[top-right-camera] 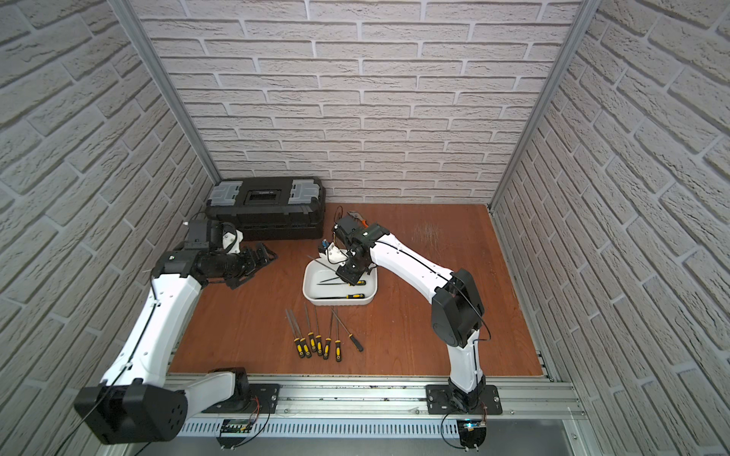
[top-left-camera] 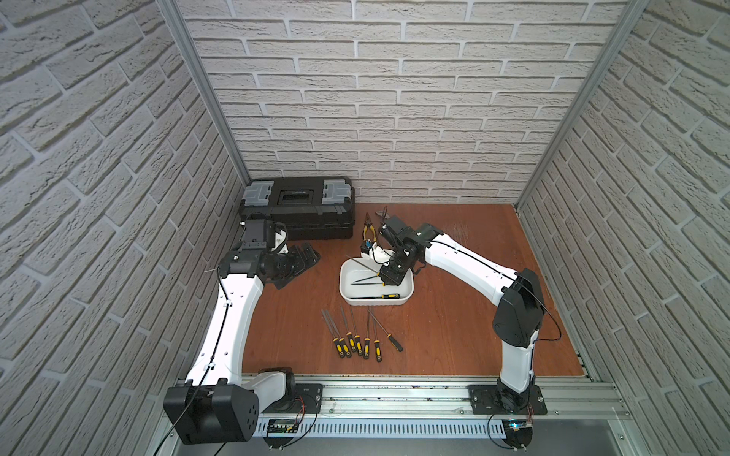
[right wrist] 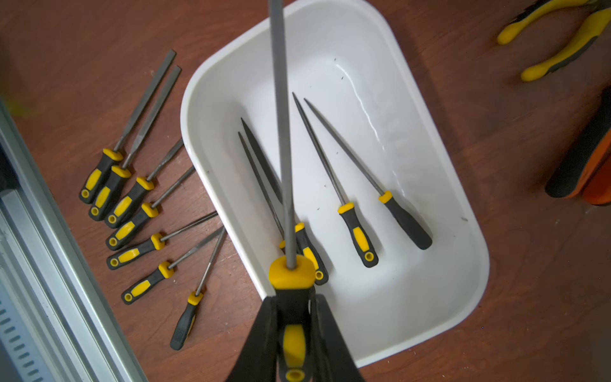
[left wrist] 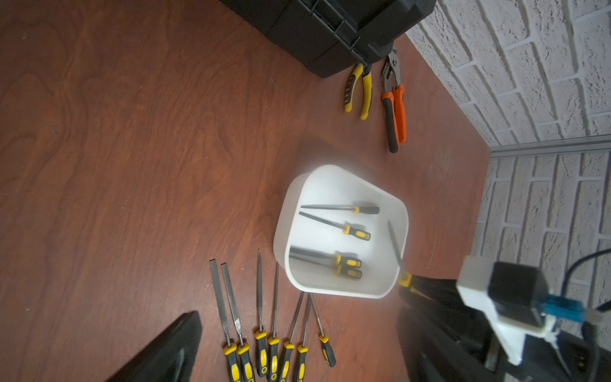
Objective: Put the file tool into the storage box
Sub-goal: Place the file tool in the storage box.
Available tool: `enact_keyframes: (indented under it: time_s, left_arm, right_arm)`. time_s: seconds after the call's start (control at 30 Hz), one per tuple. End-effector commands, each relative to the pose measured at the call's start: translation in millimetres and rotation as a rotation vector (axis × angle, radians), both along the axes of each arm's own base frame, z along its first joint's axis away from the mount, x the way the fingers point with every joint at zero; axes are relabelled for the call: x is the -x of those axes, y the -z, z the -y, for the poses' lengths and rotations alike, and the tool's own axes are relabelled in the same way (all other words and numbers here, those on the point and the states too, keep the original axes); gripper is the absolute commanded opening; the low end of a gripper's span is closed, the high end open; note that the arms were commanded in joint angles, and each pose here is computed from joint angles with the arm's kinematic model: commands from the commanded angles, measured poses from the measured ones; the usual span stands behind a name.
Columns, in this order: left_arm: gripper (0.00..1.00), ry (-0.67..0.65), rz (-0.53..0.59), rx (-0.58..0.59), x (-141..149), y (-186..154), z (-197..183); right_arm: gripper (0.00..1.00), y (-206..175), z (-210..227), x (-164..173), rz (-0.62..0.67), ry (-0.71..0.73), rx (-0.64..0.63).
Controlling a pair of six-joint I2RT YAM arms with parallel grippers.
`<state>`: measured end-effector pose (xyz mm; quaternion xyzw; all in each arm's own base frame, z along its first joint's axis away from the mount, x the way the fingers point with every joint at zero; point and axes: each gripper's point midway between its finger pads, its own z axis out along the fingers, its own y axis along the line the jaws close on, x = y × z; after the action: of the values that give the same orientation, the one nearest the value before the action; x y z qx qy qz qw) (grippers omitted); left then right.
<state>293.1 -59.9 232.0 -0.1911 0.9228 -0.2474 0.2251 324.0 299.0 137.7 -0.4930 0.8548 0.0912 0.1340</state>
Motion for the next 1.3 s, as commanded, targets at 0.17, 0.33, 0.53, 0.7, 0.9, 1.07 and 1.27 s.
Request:
enact_keyframes:
  time_s: [0.17, 0.33, 0.53, 0.7, 0.9, 1.07, 1.27]
  left_arm:
    - [0.98, 0.074, 0.024, -0.011, 0.1, -18.7, 15.0]
    - [0.98, 0.096, -0.003, -0.032, 14.7, -5.4, 24.4]
    - [0.98, 0.077, -0.008, -0.050, 21.8, 0.7, 22.4]
    - [0.98, 0.062, 0.032, -0.069, 17.3, -7.9, 18.8]
    - [0.98, 0.106, 0.063, -0.076, 4.1, -21.1, 26.9]
    - [0.98, 0.141, 0.059, -0.092, -5.2, -22.0, 39.2]
    - [0.98, 0.145, 0.064, -0.067, -14.8, -19.8, 51.9]
  right_arm:
    - [0.13, 40.3, 11.7, 3.3, 0.013, -0.112, 0.092]
    - [0.14, 51.9, 18.2, 6.7, 0.017, -0.107, 0.115]
    - [0.14, 63.9, 21.7, 14.8, 0.005, -0.110, 0.143]
    - [0.14, 70.1, 21.9, 19.6, 0.013, -0.130, 0.162]
    - [0.14, 73.5, 24.3, 21.7, 0.040, -0.140, 0.174]
    - [0.17, 70.0, 26.8, 22.2, 0.063, -0.148, 0.185]
    - [0.48, 50.6, 21.8, 14.2, 0.110, -0.101, 0.146]
